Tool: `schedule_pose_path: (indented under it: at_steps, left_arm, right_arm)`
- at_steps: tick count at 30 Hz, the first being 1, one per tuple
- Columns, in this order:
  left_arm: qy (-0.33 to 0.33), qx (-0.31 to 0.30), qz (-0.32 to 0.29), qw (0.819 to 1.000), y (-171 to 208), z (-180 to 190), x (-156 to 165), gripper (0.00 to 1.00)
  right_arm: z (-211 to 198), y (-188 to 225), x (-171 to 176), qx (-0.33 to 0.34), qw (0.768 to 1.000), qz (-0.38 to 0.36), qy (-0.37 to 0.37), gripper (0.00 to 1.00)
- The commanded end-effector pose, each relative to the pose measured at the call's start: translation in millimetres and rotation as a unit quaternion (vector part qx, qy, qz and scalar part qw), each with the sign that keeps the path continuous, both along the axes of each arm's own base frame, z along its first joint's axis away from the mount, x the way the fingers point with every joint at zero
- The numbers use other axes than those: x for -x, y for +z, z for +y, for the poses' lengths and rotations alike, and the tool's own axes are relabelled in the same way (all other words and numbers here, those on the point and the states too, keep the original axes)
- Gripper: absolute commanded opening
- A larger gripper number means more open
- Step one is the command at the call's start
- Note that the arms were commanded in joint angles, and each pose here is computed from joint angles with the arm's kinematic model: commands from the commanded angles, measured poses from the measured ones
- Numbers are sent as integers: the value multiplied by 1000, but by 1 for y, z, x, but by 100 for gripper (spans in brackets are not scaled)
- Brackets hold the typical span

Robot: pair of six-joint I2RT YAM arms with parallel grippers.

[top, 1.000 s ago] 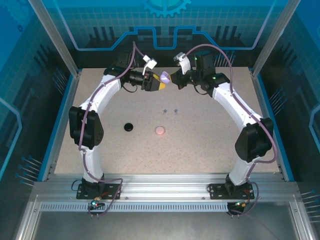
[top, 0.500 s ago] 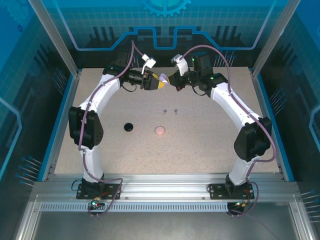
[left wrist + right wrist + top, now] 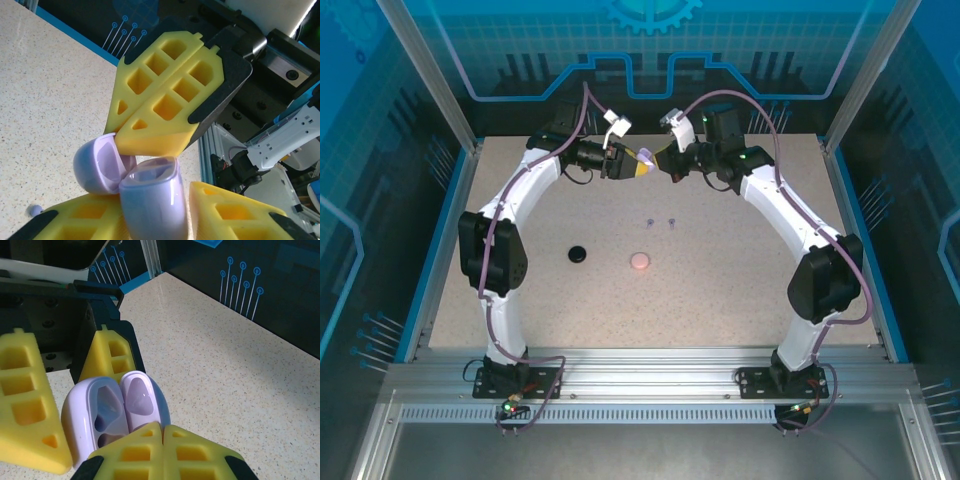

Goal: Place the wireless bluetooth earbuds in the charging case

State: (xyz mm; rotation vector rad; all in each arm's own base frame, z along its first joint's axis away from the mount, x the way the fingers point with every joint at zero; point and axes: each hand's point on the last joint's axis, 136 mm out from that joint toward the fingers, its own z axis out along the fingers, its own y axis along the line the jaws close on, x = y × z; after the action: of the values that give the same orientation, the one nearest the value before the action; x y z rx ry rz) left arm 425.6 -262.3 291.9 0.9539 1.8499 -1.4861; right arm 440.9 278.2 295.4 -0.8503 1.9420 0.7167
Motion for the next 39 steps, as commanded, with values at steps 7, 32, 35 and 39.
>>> schedule_pose_path:
  at_steps: [7,32,35,39]
  left_arm:
    - [-15,18,-8,1000,11,1,2,13]
    - [334,161,-107,922,57,102,-18,8]
    - [365,172,-119,907,62,112,-7,8]
    - [400,164,-130,892,64,119,7,9]
  right_arm:
    - [15,10,7,-1,1000,-6,20,4]
    - [-7,-88,23,15,932,223,-284,60]
    - [-7,-120,24,56,902,260,-339,60]
    - [0,-151,23,99,875,284,-379,58]
